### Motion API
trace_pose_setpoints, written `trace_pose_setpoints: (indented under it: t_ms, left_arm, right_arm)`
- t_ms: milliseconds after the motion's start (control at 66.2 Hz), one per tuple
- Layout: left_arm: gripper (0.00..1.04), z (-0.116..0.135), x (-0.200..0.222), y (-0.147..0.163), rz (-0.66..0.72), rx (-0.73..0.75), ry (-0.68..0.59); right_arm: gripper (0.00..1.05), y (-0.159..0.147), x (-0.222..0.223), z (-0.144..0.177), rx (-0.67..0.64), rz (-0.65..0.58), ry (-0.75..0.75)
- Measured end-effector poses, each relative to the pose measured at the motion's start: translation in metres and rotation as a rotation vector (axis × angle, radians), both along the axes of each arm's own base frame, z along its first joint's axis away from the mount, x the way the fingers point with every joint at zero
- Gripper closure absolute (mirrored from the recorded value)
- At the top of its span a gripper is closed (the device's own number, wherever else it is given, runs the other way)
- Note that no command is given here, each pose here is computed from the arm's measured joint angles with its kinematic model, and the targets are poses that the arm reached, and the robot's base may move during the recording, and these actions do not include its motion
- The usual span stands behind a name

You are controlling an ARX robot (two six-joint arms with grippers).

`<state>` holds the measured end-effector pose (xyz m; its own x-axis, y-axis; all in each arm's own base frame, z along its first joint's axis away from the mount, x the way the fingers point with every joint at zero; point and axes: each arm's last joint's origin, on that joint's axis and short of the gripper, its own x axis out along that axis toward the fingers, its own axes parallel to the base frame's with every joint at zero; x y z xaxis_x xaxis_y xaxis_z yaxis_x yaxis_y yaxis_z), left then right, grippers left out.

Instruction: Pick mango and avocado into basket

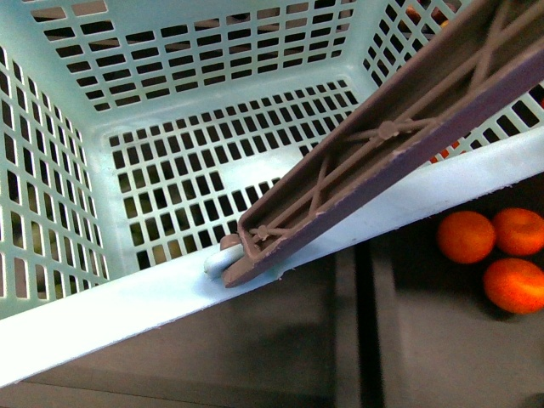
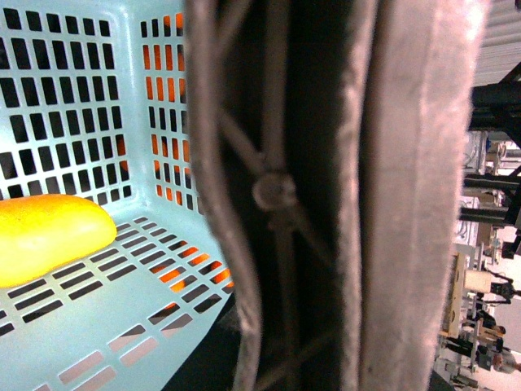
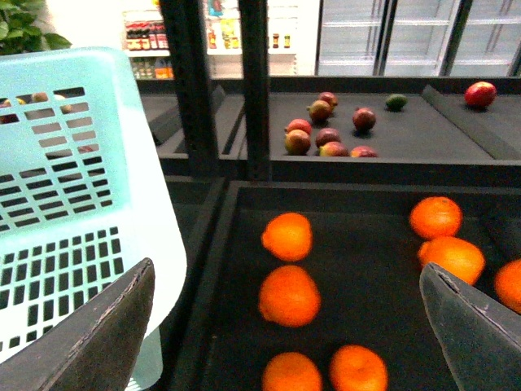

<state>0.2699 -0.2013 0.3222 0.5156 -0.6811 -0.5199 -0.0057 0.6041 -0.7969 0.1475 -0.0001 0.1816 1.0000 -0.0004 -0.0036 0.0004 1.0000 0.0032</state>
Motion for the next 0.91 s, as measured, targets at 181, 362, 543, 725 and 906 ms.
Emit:
trace_pose_setpoints:
  t_ms: [181,362,543,725,906]
  left_arm:
    - [0.9,0.0,0.0001,0.0001,0.001,0.0,0.0]
    - [0.9,0.0,0.0,0.0,0.001,0.0,0.0]
    - [0.9,0.0,0.0001,0.0001,0.001,0.0,0.0]
    - [0.9,0.0,0.0,0.0,0.0,0.001,-0.001]
    - [0.9,0.0,0.0003,0.0004,0.001,0.001,-0.001]
  right_arm:
    - [0.09,0.0001,0.0,0.0,0.0,0.001,0.0]
    - [0.09,0.0001,0.0001,-0.0001,0.0,0.001,0.001]
    - [0.09,0.0,0.0,0.0,0.0,-0.002,0.0]
    - [0.09,0.0,-0.0001,-0.0001,0.0,-0.002,0.0]
    - [0.09,0.0002,-0.0001,-0.0002,0.0,0.005,0.0]
